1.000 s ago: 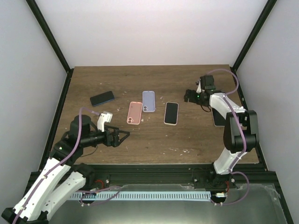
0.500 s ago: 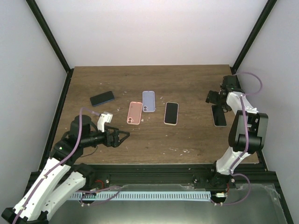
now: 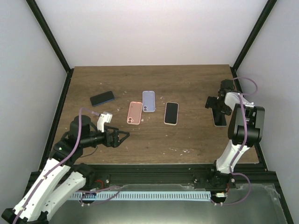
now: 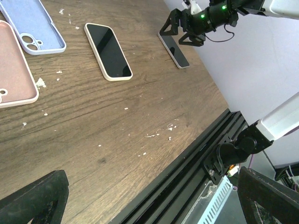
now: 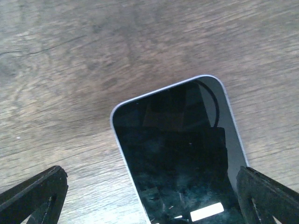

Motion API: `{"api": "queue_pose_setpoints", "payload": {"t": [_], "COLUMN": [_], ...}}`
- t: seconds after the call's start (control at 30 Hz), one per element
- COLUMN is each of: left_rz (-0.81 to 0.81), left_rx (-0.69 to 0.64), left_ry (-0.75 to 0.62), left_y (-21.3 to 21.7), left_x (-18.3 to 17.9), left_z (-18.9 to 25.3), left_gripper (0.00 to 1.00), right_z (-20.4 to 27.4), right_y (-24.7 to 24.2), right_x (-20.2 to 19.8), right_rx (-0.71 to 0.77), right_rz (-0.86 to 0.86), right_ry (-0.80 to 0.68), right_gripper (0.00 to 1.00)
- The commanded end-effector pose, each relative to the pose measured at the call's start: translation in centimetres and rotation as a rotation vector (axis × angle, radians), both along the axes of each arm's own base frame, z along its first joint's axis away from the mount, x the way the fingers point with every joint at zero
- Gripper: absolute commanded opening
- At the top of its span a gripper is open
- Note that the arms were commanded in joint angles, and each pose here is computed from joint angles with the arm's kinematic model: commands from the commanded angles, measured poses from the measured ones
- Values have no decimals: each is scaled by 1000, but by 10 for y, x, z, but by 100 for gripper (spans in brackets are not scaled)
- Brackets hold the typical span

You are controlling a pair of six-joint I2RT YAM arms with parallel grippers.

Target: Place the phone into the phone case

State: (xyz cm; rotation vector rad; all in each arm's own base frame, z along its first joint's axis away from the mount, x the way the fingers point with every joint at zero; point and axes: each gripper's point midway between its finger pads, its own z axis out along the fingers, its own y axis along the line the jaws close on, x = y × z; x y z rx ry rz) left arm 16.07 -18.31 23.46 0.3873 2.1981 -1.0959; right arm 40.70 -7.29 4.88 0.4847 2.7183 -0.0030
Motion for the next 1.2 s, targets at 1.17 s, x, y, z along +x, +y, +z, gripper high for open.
{"api": "queue_pose_setpoints", "payload": {"t": [1.17], "left_rz": [-22], "left_rx": [-28], "left_ry": [-64], "left_y": [1], "left_x": [-7], "left_z": [12], "left_gripper": [100], "right_z": [-9], "right_y": [-7], "right_x": [-30], "right_rx": [-18], "right_rz": [-15], "right_ry": [95], "right_gripper": [100]}}
